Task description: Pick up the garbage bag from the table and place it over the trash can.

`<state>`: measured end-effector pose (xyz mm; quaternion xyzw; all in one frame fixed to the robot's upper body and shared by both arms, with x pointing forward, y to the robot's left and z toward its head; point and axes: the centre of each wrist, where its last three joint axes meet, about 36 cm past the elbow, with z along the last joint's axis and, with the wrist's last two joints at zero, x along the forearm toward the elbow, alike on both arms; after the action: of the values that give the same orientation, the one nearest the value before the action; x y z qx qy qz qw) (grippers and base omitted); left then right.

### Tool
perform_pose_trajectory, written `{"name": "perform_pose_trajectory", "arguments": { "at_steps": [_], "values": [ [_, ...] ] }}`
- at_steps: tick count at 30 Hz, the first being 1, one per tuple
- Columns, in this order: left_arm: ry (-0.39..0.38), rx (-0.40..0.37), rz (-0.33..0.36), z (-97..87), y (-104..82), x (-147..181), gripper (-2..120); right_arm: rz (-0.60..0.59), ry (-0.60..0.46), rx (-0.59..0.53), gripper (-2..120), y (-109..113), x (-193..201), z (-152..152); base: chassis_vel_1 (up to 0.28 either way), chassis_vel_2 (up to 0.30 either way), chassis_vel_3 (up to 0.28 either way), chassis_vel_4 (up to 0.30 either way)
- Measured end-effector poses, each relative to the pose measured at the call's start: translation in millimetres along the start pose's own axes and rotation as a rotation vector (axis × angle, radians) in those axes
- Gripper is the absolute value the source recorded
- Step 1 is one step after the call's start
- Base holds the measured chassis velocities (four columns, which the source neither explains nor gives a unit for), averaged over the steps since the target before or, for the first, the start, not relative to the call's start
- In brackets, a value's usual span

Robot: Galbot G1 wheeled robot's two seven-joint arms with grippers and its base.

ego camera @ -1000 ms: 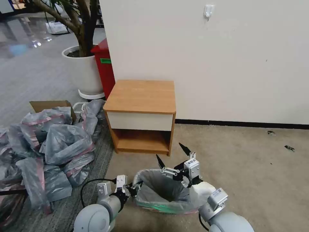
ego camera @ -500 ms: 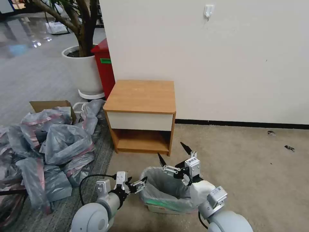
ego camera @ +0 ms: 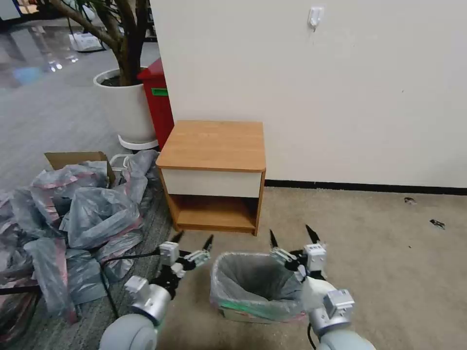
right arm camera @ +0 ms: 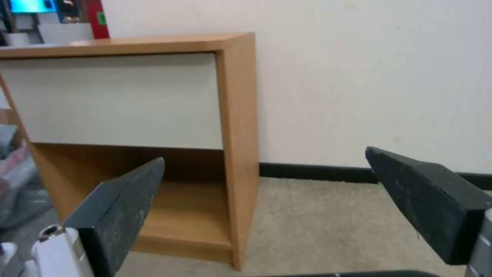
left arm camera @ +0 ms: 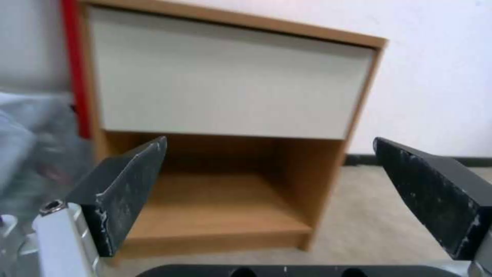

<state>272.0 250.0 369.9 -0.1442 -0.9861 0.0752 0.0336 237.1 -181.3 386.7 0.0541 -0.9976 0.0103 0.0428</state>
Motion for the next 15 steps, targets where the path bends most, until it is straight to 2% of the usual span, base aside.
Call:
{"name": "perform_pose_trajectory", "arguments": {
  "at_steps": [15],
  "values": [
    [0.002, -0.008, -0.020, 0.3, 0.5, 1.0, 100, 0.000, -0.002, 0.003, 100, -0.6, 0.6, 0.9, 0.000, 0.000, 0.000, 0.000]
  ]
}}
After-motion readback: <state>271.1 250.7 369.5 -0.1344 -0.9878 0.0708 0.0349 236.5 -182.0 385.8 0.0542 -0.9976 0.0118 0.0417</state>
